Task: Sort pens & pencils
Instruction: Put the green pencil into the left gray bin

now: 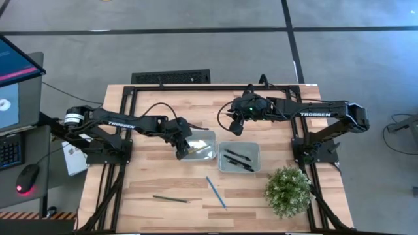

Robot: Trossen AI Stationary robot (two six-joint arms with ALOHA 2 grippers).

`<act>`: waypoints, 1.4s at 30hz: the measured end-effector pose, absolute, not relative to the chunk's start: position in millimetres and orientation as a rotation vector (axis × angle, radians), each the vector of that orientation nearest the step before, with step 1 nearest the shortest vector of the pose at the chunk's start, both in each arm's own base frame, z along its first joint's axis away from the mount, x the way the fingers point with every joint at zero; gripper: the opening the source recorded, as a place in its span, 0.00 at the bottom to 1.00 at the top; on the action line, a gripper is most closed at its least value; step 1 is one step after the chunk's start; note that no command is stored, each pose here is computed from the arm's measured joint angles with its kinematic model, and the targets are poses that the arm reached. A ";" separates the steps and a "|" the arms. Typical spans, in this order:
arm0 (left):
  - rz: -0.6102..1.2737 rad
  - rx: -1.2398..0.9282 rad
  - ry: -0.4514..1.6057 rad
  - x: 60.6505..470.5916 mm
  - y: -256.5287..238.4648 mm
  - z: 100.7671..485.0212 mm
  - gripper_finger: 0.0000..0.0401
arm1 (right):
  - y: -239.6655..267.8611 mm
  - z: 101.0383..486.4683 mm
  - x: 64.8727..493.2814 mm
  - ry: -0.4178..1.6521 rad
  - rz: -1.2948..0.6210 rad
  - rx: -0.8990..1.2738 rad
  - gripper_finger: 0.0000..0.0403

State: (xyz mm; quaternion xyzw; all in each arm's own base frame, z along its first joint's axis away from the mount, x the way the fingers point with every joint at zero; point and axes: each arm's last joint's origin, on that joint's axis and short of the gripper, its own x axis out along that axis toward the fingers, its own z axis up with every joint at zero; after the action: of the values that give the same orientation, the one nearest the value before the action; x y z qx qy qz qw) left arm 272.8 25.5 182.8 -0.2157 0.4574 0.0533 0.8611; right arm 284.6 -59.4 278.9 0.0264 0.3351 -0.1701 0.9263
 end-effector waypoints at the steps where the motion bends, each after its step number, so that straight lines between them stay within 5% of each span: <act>1: 0.112 -0.452 0.960 272.8 25.5 182.8 0.00 | -59.4 278.9 284.6 0.687 -0.349 0.054 0.24; 14: 0.108 -0.311 0.869 265.0 24.8 204.8 0.00 | -59.4 278.9 284.6 0.687 -0.349 0.054 0.24; 24: 0.138 0.025 0.642 240.8 -12.0 254.6 0.00 | -59.4 278.8 284.5 0.689 -0.349 0.054 0.24; 33: -0.054 0.022 0.643 216.3 -65.8 263.2 0.00 | -59.3 278.4 284.2 0.695 -0.348 0.053 0.24; 42: -0.036 -0.003 0.732 197.0 -103.9 251.1 0.00 | -59.3 278.4 284.2 0.695 -0.349 0.053 0.24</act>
State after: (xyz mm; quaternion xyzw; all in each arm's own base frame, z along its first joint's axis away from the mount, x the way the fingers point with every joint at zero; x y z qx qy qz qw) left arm 197.0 -103.9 251.1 -0.0014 0.3577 -0.0174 0.9337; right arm 284.2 -59.3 278.4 0.0258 0.3386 -0.1699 0.9251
